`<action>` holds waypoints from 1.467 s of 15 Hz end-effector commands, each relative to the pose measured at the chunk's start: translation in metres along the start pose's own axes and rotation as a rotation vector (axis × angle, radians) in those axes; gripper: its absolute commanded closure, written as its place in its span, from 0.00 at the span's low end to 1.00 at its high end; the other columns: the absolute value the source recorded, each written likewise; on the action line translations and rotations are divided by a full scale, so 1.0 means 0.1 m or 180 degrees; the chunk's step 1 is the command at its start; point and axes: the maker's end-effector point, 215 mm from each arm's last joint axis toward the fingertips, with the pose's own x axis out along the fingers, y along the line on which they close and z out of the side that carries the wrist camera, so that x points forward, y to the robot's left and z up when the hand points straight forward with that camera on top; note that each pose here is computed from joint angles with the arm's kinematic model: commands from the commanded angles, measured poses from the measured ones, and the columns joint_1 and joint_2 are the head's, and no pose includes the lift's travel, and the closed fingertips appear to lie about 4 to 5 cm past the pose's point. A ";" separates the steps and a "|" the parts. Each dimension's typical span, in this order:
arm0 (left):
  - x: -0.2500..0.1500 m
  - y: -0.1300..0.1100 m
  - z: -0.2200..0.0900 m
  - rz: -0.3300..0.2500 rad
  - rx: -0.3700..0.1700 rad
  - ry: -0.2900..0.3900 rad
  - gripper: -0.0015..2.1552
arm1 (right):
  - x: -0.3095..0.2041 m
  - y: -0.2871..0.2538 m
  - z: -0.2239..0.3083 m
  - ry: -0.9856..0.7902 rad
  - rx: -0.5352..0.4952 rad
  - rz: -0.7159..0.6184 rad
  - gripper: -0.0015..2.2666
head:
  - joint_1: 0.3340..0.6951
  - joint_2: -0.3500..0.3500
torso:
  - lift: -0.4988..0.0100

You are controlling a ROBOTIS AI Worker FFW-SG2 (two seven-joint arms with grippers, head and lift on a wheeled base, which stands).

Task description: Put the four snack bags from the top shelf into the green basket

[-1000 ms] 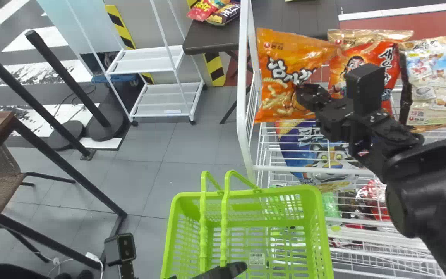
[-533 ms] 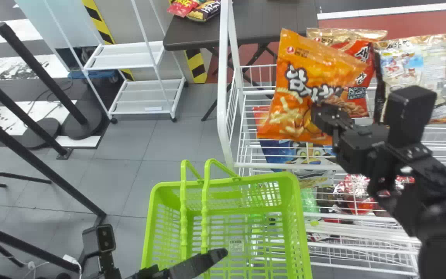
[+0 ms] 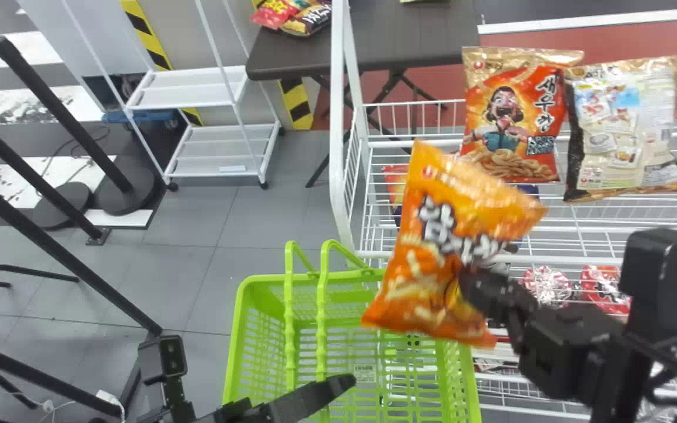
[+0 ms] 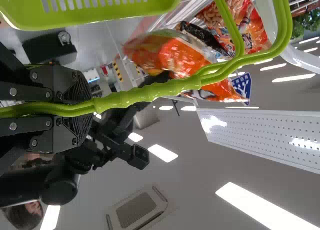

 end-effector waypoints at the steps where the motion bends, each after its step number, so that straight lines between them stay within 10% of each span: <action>1: -0.01 0.01 -0.01 0.0015 -0.0008 0.0003 1.00 | -0.01 0.23 -0.38 0.0368 0.0124 0.0167 0.99 | 1.00 0.88 | 0.98; 4: 0.01 0.01 -0.01 0.0007 -0.0022 -0.0002 1.00 | 0.10 0.40 -0.71 0.0621 0.0058 0.0233 0.99 | 1.00 1.00 | 0.98; 6: 0.02 0.00 -0.03 -0.0011 -0.0030 0.0003 1.00 | 0.24 0.44 -0.99 0.0821 -0.0021 0.0246 0.81 | 1.00 1.00 | 0.98; 8: 0.04 0.01 -0.03 -0.0011 -0.0029 0.0011 1.00 | 0.27 0.47 -1.07 0.0885 -0.0074 0.0271 0.12 | 1.00 1.00 | 0.98; 9: 0.04 0.01 -0.03 -0.0011 -0.0029 0.0011 1.00 | 0.27 0.48 -1.08 0.0887 -0.0069 0.0282 0.00 | 1.00 1.00 | 0.98; 18: 0.00 -0.02 -0.07 -0.0036 -0.0064 0.0013 1.00 | 0.09 -0.43 0.07 0.0066 -0.0083 -0.0183 0.03 | 1.00 1.00 | 0.98; 22: -0.01 -0.05 -0.08 -0.0053 -0.0064 0.0015 1.00 | 0.39 -1.20 0.84 -0.0414 -0.0459 -0.0739 0.03 | 1.00 0.73 | 0.98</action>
